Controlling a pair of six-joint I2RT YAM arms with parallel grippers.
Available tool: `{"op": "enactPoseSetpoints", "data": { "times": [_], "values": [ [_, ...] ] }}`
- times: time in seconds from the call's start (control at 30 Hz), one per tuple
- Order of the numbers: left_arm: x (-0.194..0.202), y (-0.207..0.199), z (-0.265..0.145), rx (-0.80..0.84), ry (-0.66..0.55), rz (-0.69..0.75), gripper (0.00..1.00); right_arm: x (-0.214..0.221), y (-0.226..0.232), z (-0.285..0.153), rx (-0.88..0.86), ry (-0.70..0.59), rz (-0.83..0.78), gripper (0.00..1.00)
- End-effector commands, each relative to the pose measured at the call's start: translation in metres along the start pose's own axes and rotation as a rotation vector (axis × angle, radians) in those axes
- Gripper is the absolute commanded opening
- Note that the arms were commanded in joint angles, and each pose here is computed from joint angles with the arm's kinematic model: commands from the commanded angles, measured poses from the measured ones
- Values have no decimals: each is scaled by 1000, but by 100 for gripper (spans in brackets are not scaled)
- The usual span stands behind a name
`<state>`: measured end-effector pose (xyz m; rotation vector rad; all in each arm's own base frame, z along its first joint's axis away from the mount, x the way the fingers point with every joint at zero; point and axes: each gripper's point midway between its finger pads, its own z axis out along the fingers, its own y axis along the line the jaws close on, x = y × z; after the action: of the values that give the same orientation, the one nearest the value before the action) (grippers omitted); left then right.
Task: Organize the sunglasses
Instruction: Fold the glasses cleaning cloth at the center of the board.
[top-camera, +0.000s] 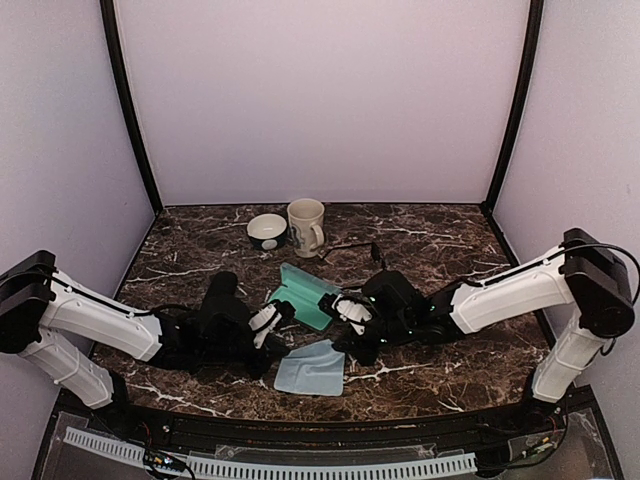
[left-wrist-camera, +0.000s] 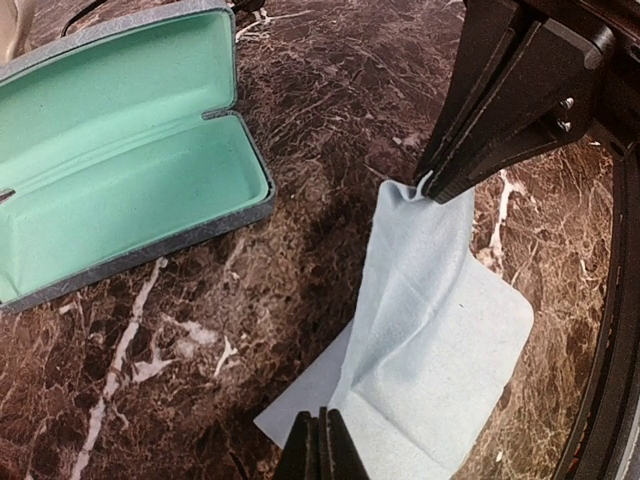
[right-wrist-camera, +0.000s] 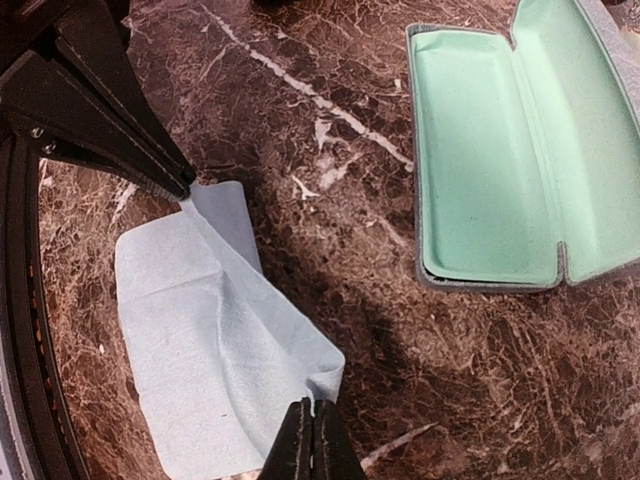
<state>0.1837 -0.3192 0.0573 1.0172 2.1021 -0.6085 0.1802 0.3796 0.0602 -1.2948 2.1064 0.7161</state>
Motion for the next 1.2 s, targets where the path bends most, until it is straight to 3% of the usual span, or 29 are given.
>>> {"op": "enactPoseSetpoints", "data": {
  "times": [0.0,0.27,0.57,0.77,1.07,1.17],
  "values": [
    [-10,2,-3,-4,-16,22,0,-23,-4,3,34,-71,-52,2],
    [-10,-13,-3,102,1,-1,2,-30,-5,4,43,-96,-145,0],
    [-16,-3,-5,140,-16,-55,39,-30,-8,4,14,-79,-213,0],
    [-16,17,-2,133,-16,-71,48,-30,-14,-1,1,-60,-245,0],
    [-21,38,14,251,-7,-236,67,-29,-18,4,-28,-31,-246,0],
    [-23,42,22,259,9,-279,68,-29,-18,4,-34,-28,-242,0]
  ]
}}
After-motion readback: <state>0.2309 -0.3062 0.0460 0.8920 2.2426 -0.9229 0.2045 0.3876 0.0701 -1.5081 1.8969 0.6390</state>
